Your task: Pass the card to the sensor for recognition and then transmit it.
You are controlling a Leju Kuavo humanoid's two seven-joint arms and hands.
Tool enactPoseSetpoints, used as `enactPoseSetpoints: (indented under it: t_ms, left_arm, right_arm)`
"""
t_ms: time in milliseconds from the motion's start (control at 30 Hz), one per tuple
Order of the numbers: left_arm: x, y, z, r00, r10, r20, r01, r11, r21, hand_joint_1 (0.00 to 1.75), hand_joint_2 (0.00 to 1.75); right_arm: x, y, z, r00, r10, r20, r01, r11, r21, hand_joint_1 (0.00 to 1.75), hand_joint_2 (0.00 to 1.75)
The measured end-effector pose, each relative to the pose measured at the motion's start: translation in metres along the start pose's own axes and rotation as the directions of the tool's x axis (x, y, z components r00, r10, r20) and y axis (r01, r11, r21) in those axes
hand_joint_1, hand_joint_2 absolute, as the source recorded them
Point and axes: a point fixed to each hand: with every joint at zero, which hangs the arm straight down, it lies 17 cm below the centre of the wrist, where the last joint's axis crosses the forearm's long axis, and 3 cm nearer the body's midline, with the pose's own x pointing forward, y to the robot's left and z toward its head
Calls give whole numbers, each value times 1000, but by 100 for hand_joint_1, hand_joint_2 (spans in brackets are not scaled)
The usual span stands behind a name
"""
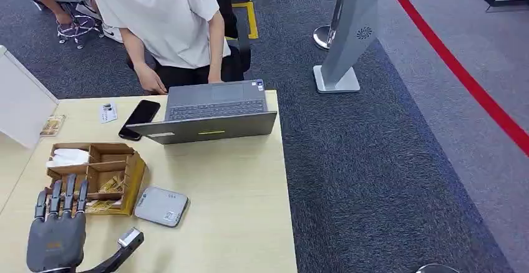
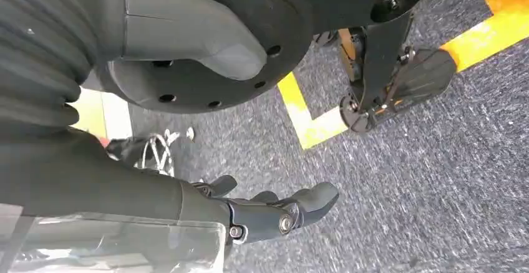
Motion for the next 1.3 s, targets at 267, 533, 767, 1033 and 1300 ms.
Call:
enactPoseSetpoints:
  t_ms: [267, 533, 767, 1033, 1300]
  left_arm:
    - [-7, -5, -14, 999, 0, -49, 1, 1000, 19, 0, 175]
    - [-7, -12, -17, 998, 10, -66, -9, 1000, 12, 0, 175]
    - [-8, -15, -17, 997, 17, -80, -16, 1000, 7, 0, 175]
    - [-7, -16, -17, 996, 22, -84, -21, 1000, 3, 0, 175]
    - [-7, -17, -17, 996, 22, -85, -22, 1000, 1, 0, 175]
  right_arm:
    - [0, -2, 0, 1000, 18, 1, -18, 1000, -11, 0, 175]
    - [0, -2, 0, 1000, 19, 0, -19, 1000, -11, 0, 175]
    - [0, -2, 0, 1000, 20, 0, -20, 1000, -11, 0, 175]
    - [0, -2, 0, 1000, 20, 0, -20, 1000, -11, 0, 175]
    - [0, -2, 0, 1000, 20, 0, -20, 1000, -11, 0, 175]
